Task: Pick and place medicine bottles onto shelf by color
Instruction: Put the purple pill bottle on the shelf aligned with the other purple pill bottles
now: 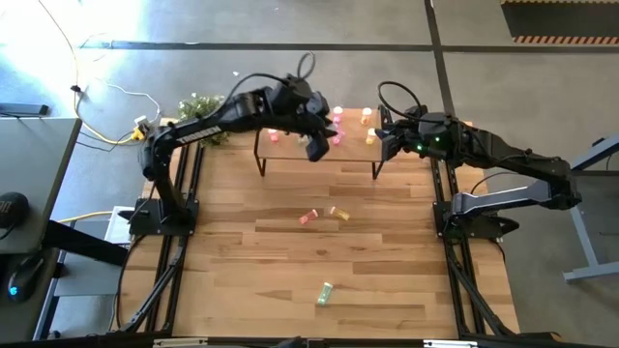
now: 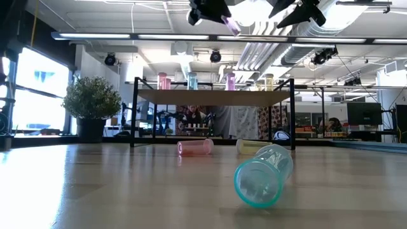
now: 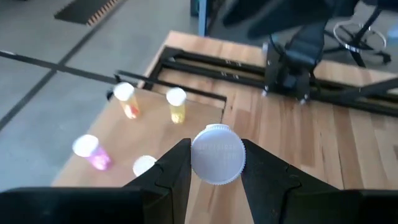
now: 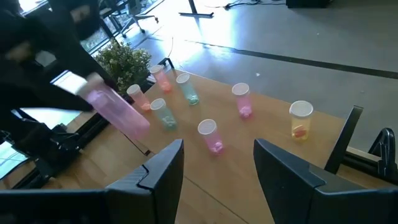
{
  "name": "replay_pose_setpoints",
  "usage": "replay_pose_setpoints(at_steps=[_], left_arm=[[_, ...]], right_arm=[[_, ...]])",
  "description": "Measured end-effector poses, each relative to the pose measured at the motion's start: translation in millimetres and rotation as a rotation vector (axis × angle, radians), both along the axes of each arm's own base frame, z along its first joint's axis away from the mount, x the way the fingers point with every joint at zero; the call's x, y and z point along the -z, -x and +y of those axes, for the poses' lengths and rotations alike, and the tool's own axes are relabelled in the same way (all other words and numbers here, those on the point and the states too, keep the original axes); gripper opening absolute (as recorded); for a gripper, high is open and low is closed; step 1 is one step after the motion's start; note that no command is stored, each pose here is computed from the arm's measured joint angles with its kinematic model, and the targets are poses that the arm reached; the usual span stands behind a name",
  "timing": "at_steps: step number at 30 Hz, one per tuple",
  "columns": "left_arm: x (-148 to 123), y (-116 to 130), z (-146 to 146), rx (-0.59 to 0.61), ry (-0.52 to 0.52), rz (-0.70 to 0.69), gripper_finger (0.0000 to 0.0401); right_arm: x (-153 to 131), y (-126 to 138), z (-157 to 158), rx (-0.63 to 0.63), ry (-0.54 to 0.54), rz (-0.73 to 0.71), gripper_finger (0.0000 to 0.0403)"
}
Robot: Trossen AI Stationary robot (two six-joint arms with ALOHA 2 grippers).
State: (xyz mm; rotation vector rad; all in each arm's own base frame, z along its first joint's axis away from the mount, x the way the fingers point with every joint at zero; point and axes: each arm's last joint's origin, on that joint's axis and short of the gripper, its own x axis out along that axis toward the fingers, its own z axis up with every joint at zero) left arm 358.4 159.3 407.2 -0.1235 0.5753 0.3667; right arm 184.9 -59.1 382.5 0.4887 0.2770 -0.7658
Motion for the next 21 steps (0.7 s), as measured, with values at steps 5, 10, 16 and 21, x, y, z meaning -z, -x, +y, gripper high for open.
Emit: replay_pose_setpoints(at_steps=[5, 10, 16, 21], left_arm=[[21.8, -16.3, 1.4, 0.037, -0.005, 0.073, 0.0113], [25.4, -19.3, -2.5, 0.062, -0.014, 0.096, 0.0113], [30.6, -19.1, -14.1, 0.173, -0.034, 0.172, 0.0113], [35.3, -18.5, -26.2, 0.279, -0.068, 0.25, 0.0113]], right_arm=[[0.3, 0.1, 0.1, 0.0, -0.001, 0.003, 0.0185], [0.6, -0.9, 1.3, -0.063, 0.002, 0.018, 0.0185], [-1.8, -5.5, 5.7, -0.301, 0.044, 0.03, 0.0185], [0.3, -16.8, 6.9, -0.465, 0.076, 0.038, 0.0185]])
